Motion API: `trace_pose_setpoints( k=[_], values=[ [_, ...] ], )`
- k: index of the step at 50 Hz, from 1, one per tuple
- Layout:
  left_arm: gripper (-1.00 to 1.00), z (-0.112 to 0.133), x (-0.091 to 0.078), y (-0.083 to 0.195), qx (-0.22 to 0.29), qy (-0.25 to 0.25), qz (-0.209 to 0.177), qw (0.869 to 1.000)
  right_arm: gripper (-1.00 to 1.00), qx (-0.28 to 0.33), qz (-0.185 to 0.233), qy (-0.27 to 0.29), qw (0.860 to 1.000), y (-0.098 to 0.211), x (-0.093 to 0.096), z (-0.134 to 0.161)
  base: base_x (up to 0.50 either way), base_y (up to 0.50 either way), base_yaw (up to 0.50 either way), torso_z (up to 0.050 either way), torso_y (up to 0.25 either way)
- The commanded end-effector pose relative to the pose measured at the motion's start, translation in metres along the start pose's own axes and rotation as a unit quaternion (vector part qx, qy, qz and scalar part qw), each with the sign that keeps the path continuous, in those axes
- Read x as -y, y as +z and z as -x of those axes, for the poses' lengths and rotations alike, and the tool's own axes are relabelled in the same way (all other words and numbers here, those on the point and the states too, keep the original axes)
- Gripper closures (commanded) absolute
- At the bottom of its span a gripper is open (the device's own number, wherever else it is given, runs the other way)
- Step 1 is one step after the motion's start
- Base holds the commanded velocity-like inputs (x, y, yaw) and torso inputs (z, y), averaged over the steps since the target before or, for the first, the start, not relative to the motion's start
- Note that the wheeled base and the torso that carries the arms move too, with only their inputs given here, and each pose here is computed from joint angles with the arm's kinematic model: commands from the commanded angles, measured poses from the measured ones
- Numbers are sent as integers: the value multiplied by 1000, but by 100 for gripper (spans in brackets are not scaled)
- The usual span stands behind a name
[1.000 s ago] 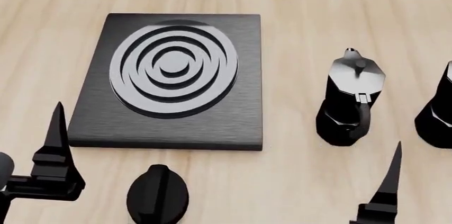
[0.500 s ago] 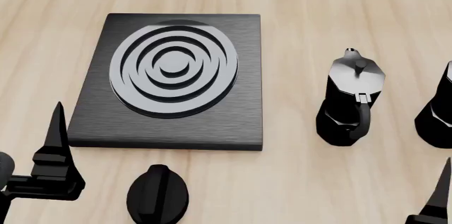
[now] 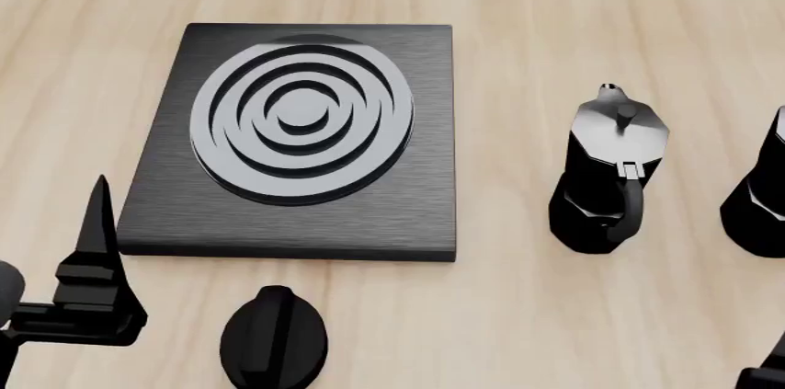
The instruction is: Put the right moka pot on the stove.
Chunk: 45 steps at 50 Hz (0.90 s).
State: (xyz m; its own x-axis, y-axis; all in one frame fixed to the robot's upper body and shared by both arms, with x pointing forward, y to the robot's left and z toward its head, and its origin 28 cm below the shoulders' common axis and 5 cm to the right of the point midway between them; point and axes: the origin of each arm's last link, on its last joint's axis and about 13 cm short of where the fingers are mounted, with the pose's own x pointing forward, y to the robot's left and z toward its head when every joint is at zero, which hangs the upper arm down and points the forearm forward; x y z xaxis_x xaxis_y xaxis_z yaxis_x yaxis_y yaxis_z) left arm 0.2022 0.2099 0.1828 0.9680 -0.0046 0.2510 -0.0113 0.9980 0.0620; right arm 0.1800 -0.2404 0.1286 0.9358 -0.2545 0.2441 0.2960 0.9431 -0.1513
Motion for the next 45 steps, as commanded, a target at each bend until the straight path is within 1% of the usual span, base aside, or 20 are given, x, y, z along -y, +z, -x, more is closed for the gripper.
trace_pose_setpoints(
  k=[1,3,6,16,19,20,21,23,25,28,30,32,34,35,36,38,45],
  values=[
    [-100,0,0,0,0,1,0,1000,-100,-16,-7,2,1000,-3,5,-7,0,0,0,0,0],
    [-100,0,0,0,0,1,-1,1000,-100,-25,-19,1,1000,-5,5,-9,0,0,0,0,0],
    [-100,0,0,0,0,1,-2,1000,-100,-28,-25,3,999,3,6,-14,0,0,0,0,0],
    [-100,0,0,-1,-2,2,-1,1000,-100,-42,-27,1,999,0,8,-23,0,0,0,0,0],
    [-100,0,0,0,-2,3,-1,1000,-100,-52,-34,0,998,0,9,-25,0,0,0,0,0],
    [-100,-1,0,0,-2,3,-1,1000,-100,-56,-28,5,998,-1,9,-26,0,0,0,0,0],
    [-100,0,0,0,-2,4,-1,1000,-100,-60,-32,3,998,0,10,-28,0,0,0,0,0],
    [-100,0,0,0,-2,4,0,1000,-100,-67,-25,-1,997,-1,12,-31,0,0,0,0,0],
    [-100,0,0,1,-1,4,1,1000,-100,-72,-34,-4,997,-11,12,-30,0,0,0,0,0],
    [-100,-1,0,0,-1,4,1,1000,-100,-76,-34,-5,997,4,15,-36,0,0,0,0,0],
    [-100,-1,0,0,-2,4,2,1000,-100,-78,-38,-3,996,-6,13,-34,0,0,0,0,0],
    [-100,-1,0,0,-2,5,2,1000,-100,-81,-27,1,996,-7,13,-36,0,0,0,0,0],
    [-100,-1,0,0,-2,5,2,1000,-100,-84,-30,0,996,-6,13,-39,0,0,0,0,0],
    [-100,-1,0,-1,-2,5,1,1000,-100,-86,-25,-3,996,0,16,-45,0,0,0,0,0],
    [-100,-1,0,0,-2,5,2,1000,-100,-86,-28,-2,996,2,17,-46,0,0,0,0,0],
    [-100,-1,0,0,-2,6,2,1000,-100,-86,-30,-3,996,-5,15,-45,0,0,0,0,0],
    [-100,-1,0,0,-2,6,5,1000,-100,-89,-29,-2,996,0,16,-54,0,0,0,0,0]
  ],
)
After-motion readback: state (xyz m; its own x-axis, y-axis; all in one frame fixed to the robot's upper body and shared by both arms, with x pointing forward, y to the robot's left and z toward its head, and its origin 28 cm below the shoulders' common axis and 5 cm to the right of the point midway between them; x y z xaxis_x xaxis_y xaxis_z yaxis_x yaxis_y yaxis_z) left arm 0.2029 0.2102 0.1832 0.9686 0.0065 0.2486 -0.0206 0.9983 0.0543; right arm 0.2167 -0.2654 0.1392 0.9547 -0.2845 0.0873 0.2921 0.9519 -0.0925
